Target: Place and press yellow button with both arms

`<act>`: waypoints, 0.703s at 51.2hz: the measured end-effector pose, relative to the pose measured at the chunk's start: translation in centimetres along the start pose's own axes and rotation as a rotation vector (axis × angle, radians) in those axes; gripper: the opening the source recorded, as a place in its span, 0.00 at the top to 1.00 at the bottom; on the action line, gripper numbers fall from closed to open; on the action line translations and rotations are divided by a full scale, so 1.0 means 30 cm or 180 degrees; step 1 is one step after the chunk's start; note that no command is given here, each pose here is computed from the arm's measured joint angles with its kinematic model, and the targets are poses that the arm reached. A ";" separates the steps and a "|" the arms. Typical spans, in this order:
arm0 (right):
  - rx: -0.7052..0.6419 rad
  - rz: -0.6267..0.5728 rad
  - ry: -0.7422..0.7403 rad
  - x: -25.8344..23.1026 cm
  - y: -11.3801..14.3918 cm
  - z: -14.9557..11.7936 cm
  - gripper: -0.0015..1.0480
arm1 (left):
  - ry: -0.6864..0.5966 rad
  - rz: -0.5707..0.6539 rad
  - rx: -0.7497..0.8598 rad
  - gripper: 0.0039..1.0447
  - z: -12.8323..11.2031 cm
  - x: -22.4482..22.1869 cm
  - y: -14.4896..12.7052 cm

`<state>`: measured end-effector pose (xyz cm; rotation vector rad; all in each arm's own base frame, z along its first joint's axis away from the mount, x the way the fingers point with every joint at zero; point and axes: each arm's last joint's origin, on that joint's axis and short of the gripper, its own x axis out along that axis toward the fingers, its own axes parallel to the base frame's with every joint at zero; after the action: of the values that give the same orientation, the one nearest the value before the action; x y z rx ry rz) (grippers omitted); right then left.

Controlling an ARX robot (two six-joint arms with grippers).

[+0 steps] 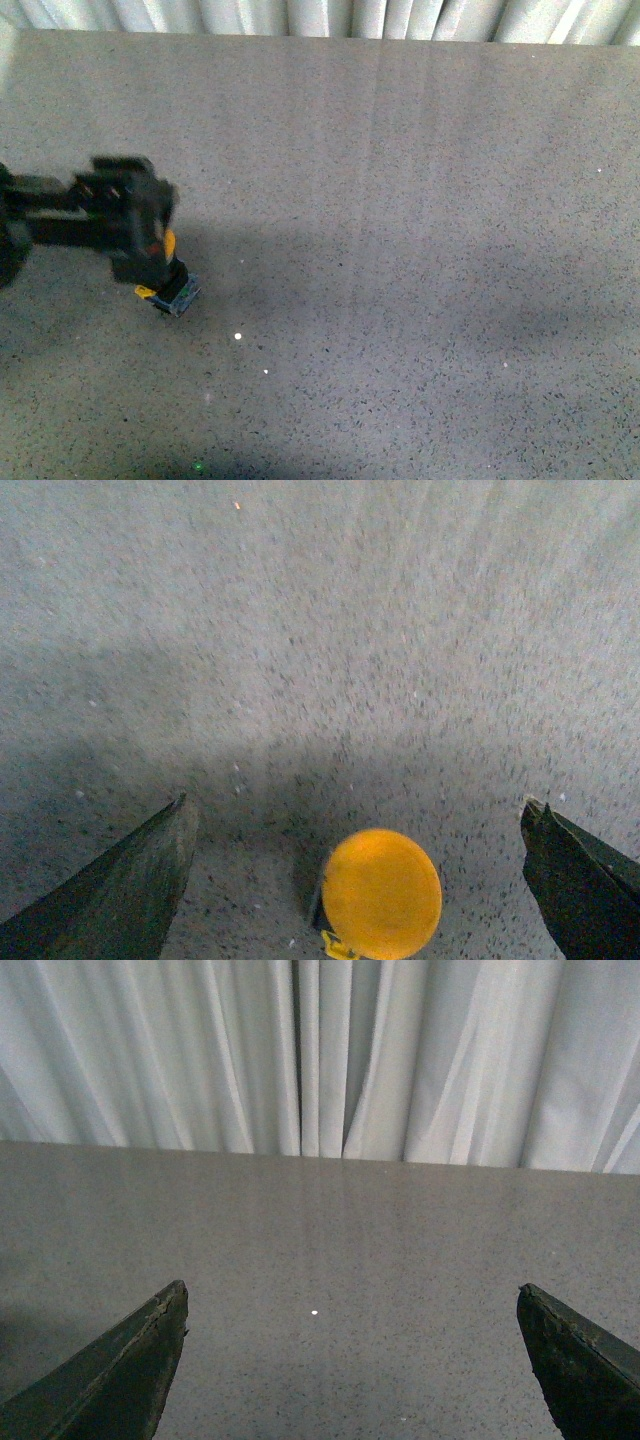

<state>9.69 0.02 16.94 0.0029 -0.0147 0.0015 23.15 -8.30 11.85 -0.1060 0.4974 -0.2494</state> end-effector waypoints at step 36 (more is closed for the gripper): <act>0.0373 0.0311 0.2006 0.191 0.070 0.071 0.09 | -0.1566 0.0791 0.0279 0.82 0.055 -0.393 0.178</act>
<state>15.38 2.12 19.17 0.1186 0.6154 0.1009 15.06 0.01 17.85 -0.0170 0.0078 0.0031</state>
